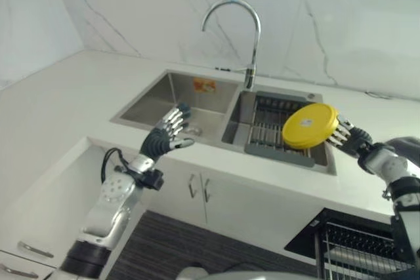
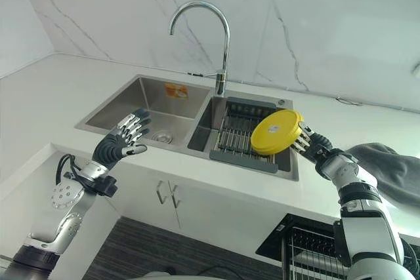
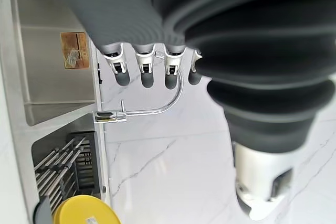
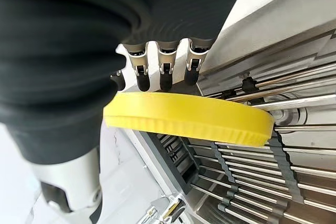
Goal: Place the dishes in the dishwasher.
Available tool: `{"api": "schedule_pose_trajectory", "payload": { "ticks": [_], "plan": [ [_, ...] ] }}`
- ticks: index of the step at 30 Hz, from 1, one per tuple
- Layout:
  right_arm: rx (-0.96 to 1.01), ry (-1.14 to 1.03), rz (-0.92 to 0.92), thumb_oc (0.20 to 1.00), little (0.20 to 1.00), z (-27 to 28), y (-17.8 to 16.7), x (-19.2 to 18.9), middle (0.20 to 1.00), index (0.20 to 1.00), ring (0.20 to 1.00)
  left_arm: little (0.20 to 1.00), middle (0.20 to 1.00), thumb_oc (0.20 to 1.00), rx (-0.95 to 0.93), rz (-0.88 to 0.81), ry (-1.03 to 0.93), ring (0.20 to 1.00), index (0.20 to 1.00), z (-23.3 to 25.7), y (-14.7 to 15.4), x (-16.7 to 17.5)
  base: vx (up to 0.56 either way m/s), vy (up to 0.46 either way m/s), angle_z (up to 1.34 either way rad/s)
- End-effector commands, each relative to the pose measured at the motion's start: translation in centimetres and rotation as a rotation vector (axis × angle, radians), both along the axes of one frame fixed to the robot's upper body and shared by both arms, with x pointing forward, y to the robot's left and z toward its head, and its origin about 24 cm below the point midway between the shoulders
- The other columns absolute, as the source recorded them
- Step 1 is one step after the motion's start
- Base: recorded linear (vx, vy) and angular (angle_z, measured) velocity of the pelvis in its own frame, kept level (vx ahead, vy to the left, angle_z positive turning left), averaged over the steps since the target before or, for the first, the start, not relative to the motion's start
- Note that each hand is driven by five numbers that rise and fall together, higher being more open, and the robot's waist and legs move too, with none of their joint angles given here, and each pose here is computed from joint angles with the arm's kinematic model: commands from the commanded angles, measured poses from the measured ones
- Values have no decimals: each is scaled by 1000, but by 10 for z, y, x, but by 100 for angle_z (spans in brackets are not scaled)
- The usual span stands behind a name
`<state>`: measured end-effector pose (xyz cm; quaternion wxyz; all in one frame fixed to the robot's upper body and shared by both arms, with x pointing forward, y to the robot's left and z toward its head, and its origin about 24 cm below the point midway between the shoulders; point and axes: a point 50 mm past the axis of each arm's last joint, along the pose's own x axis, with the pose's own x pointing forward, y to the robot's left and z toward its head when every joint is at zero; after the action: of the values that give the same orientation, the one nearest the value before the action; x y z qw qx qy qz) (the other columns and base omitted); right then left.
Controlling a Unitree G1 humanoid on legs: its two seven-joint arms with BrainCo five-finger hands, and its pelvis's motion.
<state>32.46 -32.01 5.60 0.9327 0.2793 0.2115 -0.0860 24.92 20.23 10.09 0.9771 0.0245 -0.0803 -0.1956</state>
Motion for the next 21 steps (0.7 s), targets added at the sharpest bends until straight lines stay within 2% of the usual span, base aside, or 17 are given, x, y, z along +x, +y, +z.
{"api": "schedule_pose_trajectory", "payload": {
  "ticks": [1,21],
  "plan": [
    [-70,-160,28,1000,1000,60,3,32,1000,1000,1000,1000,1000,1000,-23,-51,-112,1000,1000,27,-11,16,25,-3,13],
    [-121,-166,-6,1000,1000,62,-7,31,1000,1000,1000,1000,1000,1000,-11,-61,-84,1000,1000,24,-10,15,22,-7,4]
  ]
}}
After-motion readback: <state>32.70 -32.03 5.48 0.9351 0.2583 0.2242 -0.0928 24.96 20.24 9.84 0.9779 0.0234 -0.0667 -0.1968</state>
